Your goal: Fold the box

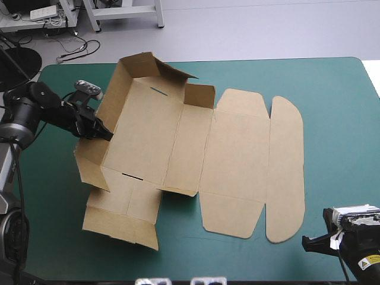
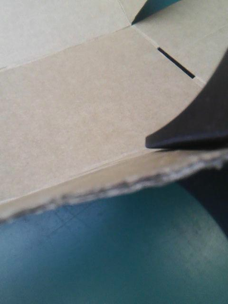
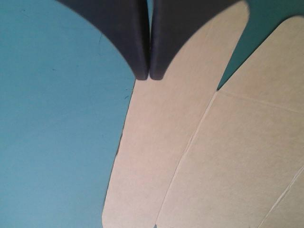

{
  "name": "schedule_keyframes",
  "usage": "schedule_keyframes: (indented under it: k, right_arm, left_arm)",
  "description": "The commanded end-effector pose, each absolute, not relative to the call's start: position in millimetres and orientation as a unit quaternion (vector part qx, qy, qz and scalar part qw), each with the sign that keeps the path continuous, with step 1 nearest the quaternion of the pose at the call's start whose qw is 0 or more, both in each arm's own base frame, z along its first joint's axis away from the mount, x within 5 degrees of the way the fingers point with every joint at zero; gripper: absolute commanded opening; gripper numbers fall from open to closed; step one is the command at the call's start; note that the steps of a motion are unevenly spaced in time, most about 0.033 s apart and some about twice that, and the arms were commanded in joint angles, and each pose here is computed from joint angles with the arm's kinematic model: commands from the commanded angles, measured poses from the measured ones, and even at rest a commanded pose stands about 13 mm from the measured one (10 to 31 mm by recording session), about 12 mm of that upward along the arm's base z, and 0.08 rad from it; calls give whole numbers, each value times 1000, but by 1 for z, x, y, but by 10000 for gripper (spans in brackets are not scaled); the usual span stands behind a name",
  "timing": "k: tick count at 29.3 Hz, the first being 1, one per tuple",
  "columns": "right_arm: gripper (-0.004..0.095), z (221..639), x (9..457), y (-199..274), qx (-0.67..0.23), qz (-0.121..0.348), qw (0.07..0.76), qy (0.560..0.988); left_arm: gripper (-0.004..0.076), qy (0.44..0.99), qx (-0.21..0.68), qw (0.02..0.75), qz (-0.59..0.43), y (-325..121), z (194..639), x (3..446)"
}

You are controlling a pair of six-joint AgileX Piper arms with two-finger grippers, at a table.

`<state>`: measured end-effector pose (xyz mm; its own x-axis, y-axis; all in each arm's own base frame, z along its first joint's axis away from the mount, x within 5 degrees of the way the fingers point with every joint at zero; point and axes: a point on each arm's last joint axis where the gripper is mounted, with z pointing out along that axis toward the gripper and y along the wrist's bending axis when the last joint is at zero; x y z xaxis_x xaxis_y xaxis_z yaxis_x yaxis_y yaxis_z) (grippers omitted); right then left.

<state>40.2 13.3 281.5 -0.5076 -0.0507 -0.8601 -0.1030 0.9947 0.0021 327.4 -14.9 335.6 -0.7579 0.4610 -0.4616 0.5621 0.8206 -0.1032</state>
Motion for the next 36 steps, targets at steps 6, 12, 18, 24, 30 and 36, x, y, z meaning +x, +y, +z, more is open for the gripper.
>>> schedule_keyframes:
  k: [6, 12, 18, 24, 30, 36]
  right_arm:
    - [-15, 295, 43, 12, -41, 22, 530, 847]
    - [-15, 295, 43, 13, -41, 23, 530, 847]
    - [-15, 295, 43, 13, -41, 23, 530, 847]
    - [-15, 295, 43, 13, -41, 23, 530, 847]
    - [-15, 295, 43, 13, -41, 23, 530, 847]
    - [-15, 295, 43, 13, -41, 23, 530, 847]
  left_arm:
    - [-9, 833, 456, 311, 33, -96, 379, 320]
    - [-9, 751, 515, 400, 103, -139, 392, 320]
    - [-9, 671, 563, 454, 161, -170, 403, 313]
    - [-9, 631, 588, 481, 161, -195, 408, 301]
    - [-9, 595, 620, 488, 152, -219, 408, 284]
    - [-9, 529, 672, 494, 155, -247, 409, 262]
